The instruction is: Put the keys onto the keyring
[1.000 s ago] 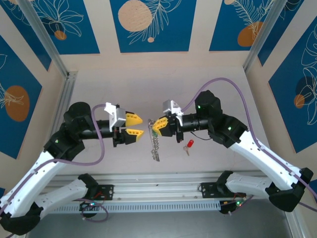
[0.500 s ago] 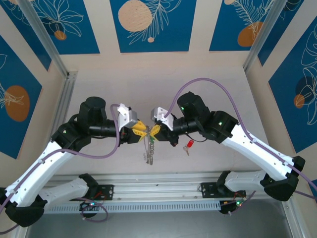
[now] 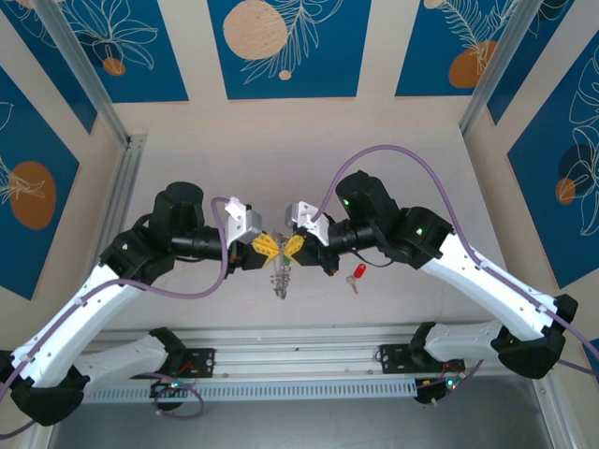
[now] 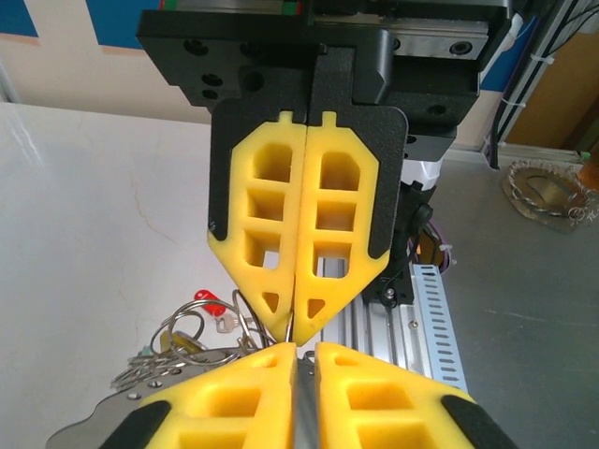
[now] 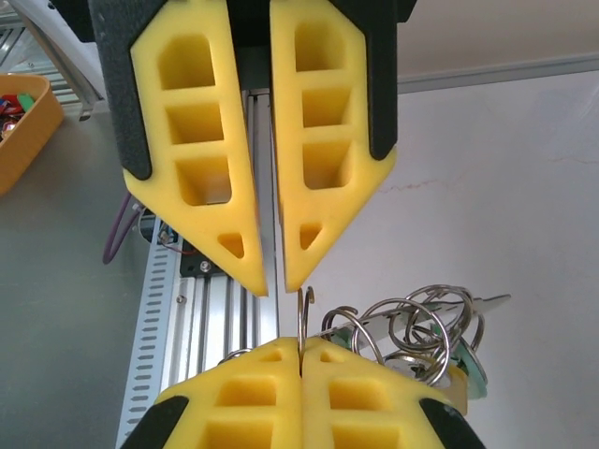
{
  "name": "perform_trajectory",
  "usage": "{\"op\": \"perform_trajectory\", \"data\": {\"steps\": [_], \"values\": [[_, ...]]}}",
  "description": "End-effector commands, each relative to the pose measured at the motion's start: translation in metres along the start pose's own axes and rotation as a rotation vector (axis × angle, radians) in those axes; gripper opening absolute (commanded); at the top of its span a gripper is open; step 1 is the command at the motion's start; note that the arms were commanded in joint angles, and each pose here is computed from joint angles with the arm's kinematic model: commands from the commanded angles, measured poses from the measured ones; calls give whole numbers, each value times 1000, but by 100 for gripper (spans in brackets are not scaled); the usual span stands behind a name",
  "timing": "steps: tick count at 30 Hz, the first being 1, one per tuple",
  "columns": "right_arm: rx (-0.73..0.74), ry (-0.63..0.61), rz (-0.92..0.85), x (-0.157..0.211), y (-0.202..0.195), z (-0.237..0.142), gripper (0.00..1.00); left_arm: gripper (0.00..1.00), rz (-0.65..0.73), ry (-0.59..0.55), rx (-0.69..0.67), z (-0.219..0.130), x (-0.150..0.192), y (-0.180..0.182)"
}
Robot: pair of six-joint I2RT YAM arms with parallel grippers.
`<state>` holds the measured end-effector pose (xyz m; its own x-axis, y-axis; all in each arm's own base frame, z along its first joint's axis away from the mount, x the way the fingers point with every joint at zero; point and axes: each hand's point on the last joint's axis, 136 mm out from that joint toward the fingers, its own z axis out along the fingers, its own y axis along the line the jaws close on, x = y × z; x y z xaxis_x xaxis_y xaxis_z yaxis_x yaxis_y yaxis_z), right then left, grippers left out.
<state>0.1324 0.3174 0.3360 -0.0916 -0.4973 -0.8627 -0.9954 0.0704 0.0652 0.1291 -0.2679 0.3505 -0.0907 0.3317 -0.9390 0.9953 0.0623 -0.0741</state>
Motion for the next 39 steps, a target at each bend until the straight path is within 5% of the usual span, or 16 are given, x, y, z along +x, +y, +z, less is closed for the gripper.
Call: {"op": "perform_trajectory", "data": {"steps": [1,11,27,32,39], "values": [[-36,-55,-54,-21,9,-6,0,11,28,-8,48,0,-7,-10],[-57,-61,-57,-25,11,-4,0,0,30,1,72,6,-6,-12],[-72,-88,-78,-25,18,-10,0,0,46,12,68,7,0,-13],[-75,-102,-91,-22,22,-14,0,21,118,-8,5,-3,-1,-13],[-84,-105,-97,-20,25,-15,0,28,118,9,5,-2,-2,-11]]}}
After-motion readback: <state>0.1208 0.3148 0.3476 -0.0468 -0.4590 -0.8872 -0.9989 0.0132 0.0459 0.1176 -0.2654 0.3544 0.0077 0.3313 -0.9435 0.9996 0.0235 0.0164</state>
